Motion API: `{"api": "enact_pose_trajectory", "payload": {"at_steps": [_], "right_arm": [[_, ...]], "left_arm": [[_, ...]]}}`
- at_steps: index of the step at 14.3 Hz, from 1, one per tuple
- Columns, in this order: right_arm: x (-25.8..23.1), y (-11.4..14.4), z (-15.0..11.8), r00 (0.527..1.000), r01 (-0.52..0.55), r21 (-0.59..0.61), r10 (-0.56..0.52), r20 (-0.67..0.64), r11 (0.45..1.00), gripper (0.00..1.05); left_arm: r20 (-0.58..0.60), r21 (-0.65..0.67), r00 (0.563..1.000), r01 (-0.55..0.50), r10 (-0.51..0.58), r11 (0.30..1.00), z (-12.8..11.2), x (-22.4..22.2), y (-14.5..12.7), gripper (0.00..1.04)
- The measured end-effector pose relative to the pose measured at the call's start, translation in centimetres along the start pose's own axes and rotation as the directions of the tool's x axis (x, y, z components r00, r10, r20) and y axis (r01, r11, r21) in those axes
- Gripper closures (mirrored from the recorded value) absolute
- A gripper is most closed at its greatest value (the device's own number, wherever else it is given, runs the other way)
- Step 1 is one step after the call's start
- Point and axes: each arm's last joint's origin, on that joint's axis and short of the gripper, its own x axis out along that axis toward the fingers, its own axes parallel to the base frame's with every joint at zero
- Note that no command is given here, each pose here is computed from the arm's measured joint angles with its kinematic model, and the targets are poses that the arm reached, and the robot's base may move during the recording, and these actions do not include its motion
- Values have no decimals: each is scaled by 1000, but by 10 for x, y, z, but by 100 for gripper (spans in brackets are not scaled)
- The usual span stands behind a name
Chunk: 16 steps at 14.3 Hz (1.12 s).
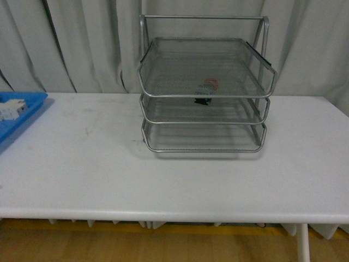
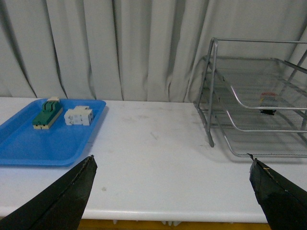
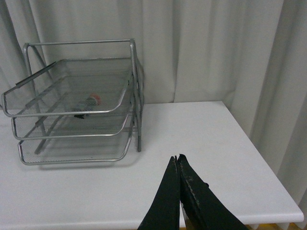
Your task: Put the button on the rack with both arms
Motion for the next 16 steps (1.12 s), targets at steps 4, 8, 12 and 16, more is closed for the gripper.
{"api": "enact_pose_trajectory", "payload": {"at_steps": [4, 8, 12, 16], "right_arm": [[-5, 0, -8, 1000, 0, 0, 0, 8, 1000, 103], [-12, 0, -8, 1000, 0, 0, 0, 13, 1000, 103], [-23, 0, -14, 999, -1, 0, 1, -42, 1000, 103], [-26, 0, -11, 1000, 0, 0, 0, 5, 1000, 103]], "left_arm": [[0, 0, 1000, 0, 0, 1000, 0, 0, 0, 7], [0, 0, 1000, 0, 0, 1000, 0, 0, 0, 7], [0, 0, 1000, -1, 1, 1000, 0, 0, 0, 7], [0, 0, 1000, 0, 0, 1000, 0, 0, 0, 7]]}}
